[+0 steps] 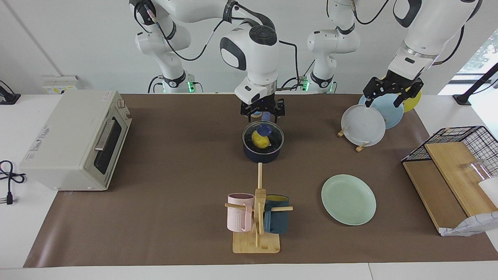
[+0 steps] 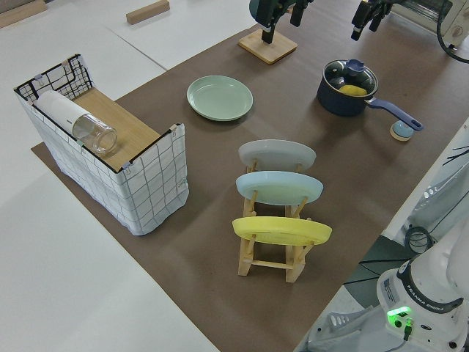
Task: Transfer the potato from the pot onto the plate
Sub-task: 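Reach the right gripper over the pot and grasp the glass lid knob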
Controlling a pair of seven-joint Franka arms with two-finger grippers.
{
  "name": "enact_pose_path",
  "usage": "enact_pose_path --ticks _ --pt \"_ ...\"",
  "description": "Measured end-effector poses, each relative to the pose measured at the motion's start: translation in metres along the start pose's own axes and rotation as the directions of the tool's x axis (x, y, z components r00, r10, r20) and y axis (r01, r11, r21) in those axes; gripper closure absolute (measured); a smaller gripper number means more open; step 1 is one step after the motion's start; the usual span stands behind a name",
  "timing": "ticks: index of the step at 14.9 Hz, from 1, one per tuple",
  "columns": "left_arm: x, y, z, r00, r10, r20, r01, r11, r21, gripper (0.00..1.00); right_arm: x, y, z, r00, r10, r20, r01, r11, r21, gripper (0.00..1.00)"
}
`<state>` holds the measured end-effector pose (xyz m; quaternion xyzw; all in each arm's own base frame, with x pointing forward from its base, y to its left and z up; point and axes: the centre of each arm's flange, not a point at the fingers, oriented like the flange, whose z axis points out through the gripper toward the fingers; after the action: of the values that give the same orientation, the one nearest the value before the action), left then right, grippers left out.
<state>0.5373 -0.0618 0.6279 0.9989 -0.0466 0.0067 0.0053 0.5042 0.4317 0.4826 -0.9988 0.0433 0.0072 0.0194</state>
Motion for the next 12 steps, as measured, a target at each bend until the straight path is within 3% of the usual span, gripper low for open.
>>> enact_pose_path --ticks 6,12 --pt "0.004 0.000 -0.004 0.999 0.000 -0.041 0.000 1.000 -0.001 0.00 -0.018 -0.020 0.043 0.998 -0.061 -0.030 0.058 0.994 -0.090 0.00" --pt "0.004 0.000 -0.003 0.999 0.000 -0.040 0.000 1.000 -0.001 0.00 -0.022 -0.021 0.061 0.995 -0.085 -0.050 0.080 0.993 -0.093 0.00"
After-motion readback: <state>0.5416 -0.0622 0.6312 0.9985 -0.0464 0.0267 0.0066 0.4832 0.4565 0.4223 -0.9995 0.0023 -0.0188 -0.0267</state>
